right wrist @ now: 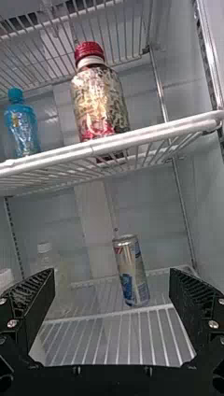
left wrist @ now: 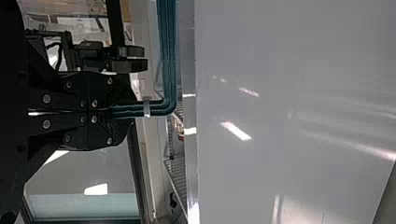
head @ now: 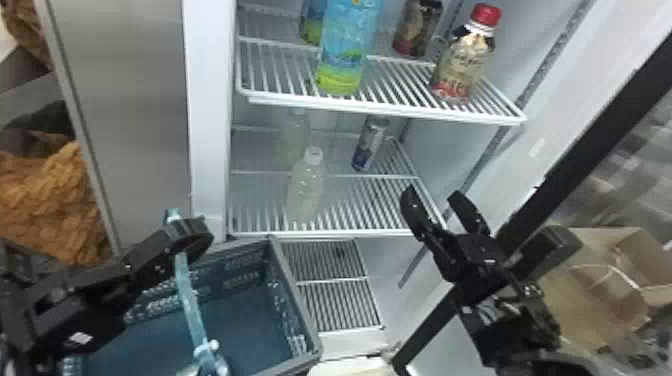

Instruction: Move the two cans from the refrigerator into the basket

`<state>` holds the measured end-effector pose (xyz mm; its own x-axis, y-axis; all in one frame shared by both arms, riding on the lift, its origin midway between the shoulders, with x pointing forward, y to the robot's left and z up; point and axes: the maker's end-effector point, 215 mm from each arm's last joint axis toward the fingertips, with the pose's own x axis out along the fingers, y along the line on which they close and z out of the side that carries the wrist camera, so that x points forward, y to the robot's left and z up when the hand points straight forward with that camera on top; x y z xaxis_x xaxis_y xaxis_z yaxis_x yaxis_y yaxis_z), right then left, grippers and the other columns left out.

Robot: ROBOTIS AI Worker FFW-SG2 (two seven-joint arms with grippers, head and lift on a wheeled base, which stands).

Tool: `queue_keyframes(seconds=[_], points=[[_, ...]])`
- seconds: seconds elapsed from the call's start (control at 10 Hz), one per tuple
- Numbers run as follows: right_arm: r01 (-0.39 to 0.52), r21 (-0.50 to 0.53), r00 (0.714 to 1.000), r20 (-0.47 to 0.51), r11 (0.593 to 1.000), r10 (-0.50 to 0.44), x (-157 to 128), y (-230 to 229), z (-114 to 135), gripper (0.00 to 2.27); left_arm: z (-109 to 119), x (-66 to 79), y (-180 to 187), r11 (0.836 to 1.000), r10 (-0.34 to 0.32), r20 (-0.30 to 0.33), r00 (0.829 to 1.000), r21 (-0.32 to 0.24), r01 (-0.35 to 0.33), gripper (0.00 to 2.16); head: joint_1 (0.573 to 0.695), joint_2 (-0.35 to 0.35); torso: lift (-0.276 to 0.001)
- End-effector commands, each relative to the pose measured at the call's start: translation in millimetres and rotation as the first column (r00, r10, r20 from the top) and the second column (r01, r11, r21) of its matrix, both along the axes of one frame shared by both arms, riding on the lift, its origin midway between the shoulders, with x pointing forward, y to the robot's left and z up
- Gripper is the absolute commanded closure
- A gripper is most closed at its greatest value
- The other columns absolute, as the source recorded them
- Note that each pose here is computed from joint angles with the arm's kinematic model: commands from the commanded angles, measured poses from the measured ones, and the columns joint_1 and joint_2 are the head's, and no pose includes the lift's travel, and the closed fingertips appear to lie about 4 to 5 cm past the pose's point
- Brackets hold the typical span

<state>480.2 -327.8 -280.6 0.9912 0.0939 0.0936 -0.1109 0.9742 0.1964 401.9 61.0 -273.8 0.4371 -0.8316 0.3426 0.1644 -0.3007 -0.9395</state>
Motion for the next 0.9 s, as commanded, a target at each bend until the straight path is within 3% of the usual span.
queue_keyframes(seconds=[0.0,0.8], points=[[0.015,-0.013,1.000,0.002,1.000,-0.015,15,-5,-1,0.13,0,-0.3,-1,1.000,-0.003,0.001,1.000,0.000,0.003,1.20,0.695,-0.328,-0.218],[0.039,-0.004,0.997,-0.063,0.999,-0.040,98,-14,-40,0.13,7,1.4,-9,1.000,-0.027,0.020,0.999,0.006,0.027,1.20,0.695,-0.325,-0.218]])
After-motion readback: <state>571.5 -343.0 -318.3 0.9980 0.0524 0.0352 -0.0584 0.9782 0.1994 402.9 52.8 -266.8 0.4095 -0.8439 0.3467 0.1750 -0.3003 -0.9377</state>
